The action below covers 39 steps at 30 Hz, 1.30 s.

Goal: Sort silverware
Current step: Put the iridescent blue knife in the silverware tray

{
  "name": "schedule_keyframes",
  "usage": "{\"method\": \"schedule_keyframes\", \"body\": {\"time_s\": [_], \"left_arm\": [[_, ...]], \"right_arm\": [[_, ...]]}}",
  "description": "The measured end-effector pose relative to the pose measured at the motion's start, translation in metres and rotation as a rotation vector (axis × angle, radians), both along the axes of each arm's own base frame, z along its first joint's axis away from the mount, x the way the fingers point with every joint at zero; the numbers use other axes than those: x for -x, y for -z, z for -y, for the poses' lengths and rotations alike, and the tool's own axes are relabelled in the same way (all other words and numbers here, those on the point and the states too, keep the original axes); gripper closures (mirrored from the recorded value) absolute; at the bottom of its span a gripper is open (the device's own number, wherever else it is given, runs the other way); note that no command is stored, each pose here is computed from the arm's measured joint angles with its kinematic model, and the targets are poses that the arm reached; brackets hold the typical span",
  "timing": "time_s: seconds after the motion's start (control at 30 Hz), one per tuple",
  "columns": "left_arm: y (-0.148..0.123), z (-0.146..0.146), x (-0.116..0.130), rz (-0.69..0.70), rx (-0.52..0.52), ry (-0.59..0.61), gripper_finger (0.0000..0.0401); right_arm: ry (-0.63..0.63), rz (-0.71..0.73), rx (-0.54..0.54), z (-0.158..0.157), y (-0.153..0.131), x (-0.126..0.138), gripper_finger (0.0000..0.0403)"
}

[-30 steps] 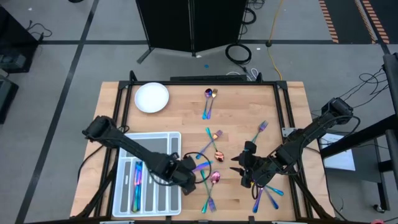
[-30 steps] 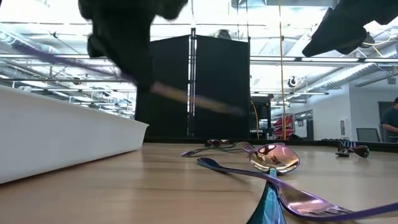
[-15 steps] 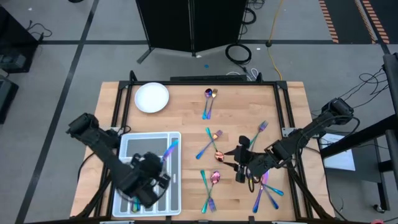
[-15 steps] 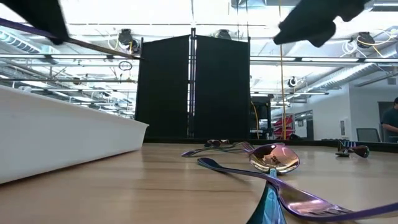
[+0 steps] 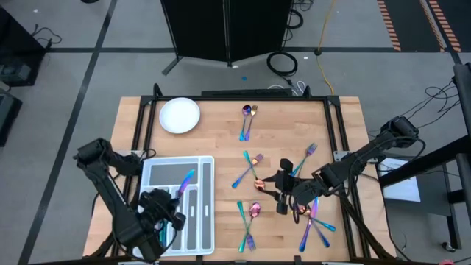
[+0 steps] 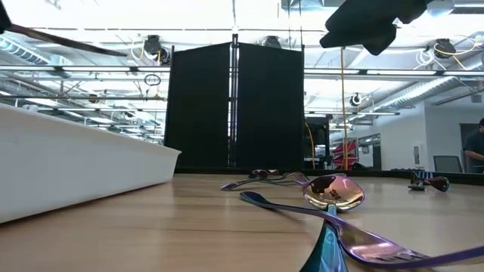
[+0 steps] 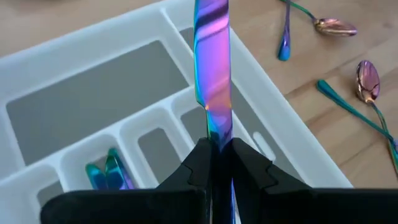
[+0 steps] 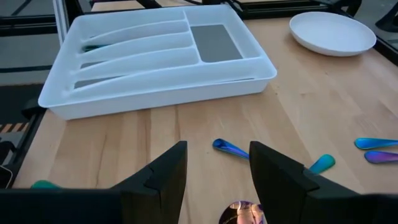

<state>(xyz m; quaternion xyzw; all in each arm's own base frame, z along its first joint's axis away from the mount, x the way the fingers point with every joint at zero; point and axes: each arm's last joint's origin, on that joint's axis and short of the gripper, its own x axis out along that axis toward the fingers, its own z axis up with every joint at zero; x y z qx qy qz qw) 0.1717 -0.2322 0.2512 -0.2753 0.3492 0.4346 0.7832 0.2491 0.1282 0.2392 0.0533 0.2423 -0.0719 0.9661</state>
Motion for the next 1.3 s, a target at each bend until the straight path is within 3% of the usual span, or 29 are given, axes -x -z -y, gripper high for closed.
{"method": "schedule_keyframes", "body": {"time_s": [0.3, 0.43, 0.77, 1.17, 1.3], "left_arm": [[0.022, 0.015, 0.004, -0.101, -0.007, -0.015, 0.0364], [0.035, 0.023, 0.002, -0.151, 0.033, -0.032, 0.0364], [0.040, 0.037, 0.009, -0.151, 0.112, 0.001, 0.0364], [0.034, 0.032, 0.004, 0.084, -0.107, 0.130, 0.0364], [0.033, 0.032, 0.007, 0.110, -0.121, 0.122, 0.0364]], "right_arm": [[0.002, 0.001, -0.001, 0.000, 0.000, 0.000, 0.0241], [0.000, 0.001, 0.003, 0.000, 0.000, 0.000, 0.0241], [0.009, -0.002, 0.022, 0.005, 0.000, -0.003, 0.0241], [0.036, -0.005, 0.042, 0.015, 0.000, -0.007, 0.0241], [0.051, -0.006, 0.044, 0.019, 0.000, -0.009, 0.0241]]}}
